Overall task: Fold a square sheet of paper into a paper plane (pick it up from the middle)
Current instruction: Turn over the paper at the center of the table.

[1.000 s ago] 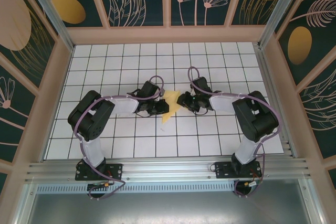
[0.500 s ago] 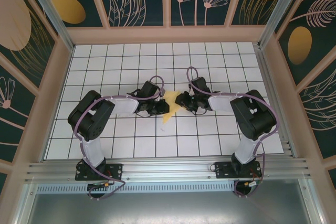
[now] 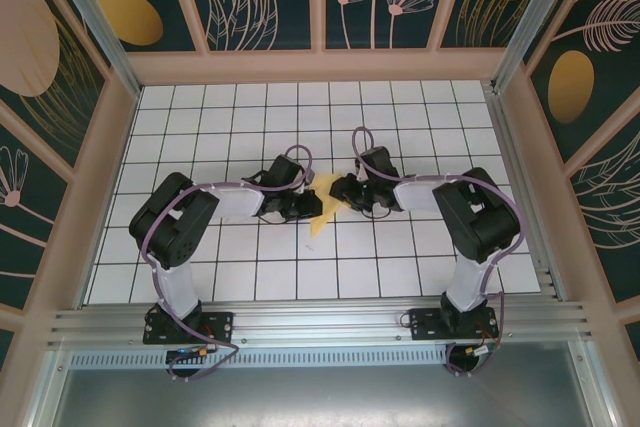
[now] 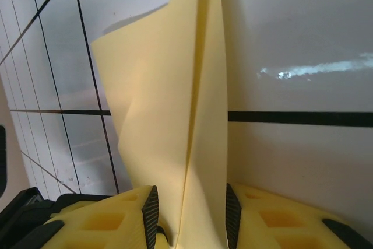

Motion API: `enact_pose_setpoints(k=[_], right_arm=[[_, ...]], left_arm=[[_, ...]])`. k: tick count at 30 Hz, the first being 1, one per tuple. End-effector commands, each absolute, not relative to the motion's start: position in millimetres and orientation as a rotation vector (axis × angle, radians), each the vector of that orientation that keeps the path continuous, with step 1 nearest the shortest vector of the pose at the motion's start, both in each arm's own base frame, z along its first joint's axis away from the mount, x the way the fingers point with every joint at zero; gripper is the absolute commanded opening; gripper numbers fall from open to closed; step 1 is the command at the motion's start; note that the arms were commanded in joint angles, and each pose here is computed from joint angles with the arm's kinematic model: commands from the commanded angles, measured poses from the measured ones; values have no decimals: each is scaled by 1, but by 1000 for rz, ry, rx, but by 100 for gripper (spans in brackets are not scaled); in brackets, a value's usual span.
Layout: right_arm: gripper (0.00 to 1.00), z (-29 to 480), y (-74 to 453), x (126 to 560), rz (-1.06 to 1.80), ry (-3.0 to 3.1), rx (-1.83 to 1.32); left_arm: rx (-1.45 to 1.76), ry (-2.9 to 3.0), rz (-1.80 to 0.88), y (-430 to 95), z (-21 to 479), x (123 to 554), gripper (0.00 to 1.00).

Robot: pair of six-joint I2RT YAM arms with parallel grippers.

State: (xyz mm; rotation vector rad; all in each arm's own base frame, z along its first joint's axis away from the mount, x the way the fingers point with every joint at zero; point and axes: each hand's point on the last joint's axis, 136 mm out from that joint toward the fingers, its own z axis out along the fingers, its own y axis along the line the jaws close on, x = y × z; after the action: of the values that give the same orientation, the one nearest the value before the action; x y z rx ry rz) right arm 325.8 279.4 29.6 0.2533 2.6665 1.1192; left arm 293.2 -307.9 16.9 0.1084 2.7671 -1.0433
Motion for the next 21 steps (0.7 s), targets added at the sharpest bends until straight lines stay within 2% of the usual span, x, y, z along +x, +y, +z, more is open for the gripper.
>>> enact_pose_setpoints(k=[1,8,14,21], right_arm=[[38,32,291,329,1172,2647,206],[37,38,300,332,1230,2608,140],[31,37,304,333,1252,2597,103],[28,37,310,336,1275,2569,18]], left_arm=[[127,2785,-1058,-306,12,286,14],[127,2774,-1068,-307,16,288,13],[128,2765,-1082,-309,19,288,13],[132,2752,-1116,-311,24,286,13]])
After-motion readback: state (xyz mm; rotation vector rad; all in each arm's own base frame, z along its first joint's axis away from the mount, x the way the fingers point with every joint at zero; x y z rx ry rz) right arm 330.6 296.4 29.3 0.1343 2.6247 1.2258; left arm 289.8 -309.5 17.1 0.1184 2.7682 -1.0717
